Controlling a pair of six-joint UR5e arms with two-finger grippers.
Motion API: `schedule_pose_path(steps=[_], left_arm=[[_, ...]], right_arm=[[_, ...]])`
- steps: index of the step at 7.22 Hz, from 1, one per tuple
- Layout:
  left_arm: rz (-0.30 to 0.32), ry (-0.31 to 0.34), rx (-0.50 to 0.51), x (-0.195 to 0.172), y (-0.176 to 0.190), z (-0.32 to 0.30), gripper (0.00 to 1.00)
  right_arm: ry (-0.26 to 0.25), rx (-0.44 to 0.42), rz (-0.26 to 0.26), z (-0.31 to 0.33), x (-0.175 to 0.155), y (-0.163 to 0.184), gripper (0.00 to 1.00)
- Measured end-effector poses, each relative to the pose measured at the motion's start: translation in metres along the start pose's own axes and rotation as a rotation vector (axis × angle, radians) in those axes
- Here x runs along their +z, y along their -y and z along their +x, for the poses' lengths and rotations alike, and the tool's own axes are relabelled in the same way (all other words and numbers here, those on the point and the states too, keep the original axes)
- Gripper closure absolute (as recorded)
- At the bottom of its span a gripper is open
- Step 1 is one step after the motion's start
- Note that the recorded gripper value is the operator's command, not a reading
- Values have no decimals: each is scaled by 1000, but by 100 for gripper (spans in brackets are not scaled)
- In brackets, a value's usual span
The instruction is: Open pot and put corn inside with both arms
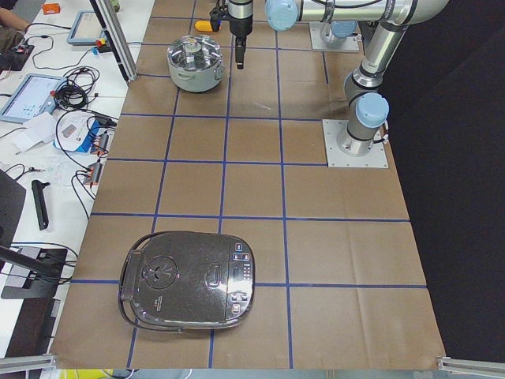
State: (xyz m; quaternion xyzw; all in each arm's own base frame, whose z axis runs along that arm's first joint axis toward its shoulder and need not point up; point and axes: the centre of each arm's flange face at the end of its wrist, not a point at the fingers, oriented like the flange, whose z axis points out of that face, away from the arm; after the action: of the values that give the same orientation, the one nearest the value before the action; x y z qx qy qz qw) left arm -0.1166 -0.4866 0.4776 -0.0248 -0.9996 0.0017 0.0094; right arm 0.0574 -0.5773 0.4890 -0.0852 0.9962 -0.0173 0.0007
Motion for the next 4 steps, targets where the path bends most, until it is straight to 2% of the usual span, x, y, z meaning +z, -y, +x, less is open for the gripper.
schedule_pose_path(steps=[2, 4], left_arm=[[0, 0, 0, 0, 0, 0, 0], [9, 3, -23, 0, 13, 3, 0]], right_arm=[[21, -21, -33, 62, 90, 52, 3], [27, -15, -34, 86, 189, 94, 5]])
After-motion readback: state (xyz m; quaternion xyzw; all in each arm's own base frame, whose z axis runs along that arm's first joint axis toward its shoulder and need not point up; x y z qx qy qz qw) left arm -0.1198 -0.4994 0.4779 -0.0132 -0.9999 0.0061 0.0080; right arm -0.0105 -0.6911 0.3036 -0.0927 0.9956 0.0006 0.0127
